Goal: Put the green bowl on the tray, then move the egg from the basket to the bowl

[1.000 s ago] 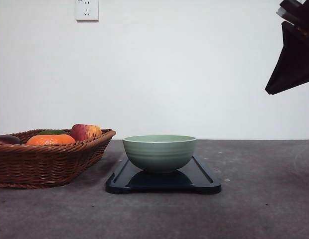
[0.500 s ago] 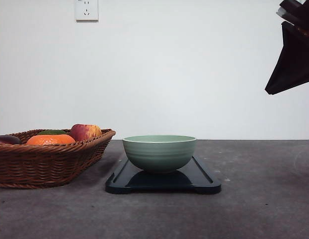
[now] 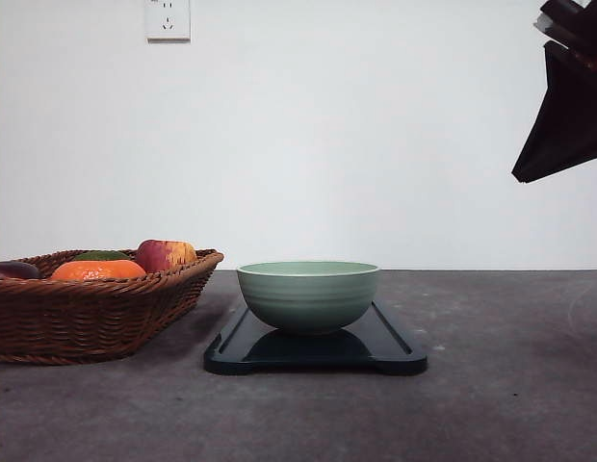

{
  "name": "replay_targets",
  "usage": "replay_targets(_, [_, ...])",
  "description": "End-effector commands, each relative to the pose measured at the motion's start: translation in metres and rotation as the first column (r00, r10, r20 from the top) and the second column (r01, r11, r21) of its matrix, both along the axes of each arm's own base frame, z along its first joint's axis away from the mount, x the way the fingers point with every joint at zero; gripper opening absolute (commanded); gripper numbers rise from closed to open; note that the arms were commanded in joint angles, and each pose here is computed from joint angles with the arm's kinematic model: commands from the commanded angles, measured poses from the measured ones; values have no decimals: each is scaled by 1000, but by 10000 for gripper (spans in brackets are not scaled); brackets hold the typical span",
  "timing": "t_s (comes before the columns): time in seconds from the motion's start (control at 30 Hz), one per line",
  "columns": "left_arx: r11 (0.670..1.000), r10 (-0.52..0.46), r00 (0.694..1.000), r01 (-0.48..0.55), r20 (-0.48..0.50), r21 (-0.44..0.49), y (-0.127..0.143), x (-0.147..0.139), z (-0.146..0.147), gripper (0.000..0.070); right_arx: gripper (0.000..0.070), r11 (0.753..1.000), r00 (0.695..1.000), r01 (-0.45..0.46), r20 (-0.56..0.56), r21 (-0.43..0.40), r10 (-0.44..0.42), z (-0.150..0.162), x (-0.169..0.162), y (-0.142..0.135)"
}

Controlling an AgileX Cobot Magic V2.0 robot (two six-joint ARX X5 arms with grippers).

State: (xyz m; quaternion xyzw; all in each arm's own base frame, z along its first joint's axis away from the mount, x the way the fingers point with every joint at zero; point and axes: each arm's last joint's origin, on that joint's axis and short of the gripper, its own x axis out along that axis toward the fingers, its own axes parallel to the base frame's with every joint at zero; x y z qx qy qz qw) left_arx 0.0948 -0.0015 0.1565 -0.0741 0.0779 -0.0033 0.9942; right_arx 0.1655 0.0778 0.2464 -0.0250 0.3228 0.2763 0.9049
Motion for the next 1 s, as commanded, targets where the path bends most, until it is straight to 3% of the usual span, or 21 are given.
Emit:
replay_targets(0.0, [1000, 1, 1000, -1, -23, 4, 0, 1, -7, 0, 16, 1000, 1000, -12, 14, 1, 12, 2, 1, 2])
replay_targets(0.2, [1000, 1, 1000, -1, -23, 4, 0, 1, -7, 0, 16, 1000, 1000, -14, 25, -9, 14, 3, 1, 1])
replay_targets(0.3, [1000, 1, 1000, -1, -23, 4, 0, 1, -7, 0, 16, 997, 994, -19, 105, -69, 26, 5, -3, -3])
replay_targets(0.43, [1000, 1, 1000, -1, -23, 4, 0, 1, -7, 0, 16, 998, 973, 44, 230, -42, -33, -5, -13, -16])
replay_targets(0.53, [1000, 1, 1000, -1, -23, 4, 0, 1, -7, 0, 16, 994, 941, 112, 319, 6, -108, -24, -24, -30])
replay_targets(0.7, [1000, 1, 1000, -1, -23, 4, 0, 1, -7, 0, 16, 972, 864, 225, 448, 66, -230, -57, -44, -52])
replay_targets(0.97, [1000, 1, 1000, -1, -23, 4, 0, 1, -7, 0, 16, 929, 760, 351, 545, 115, -354, -88, -63, -68])
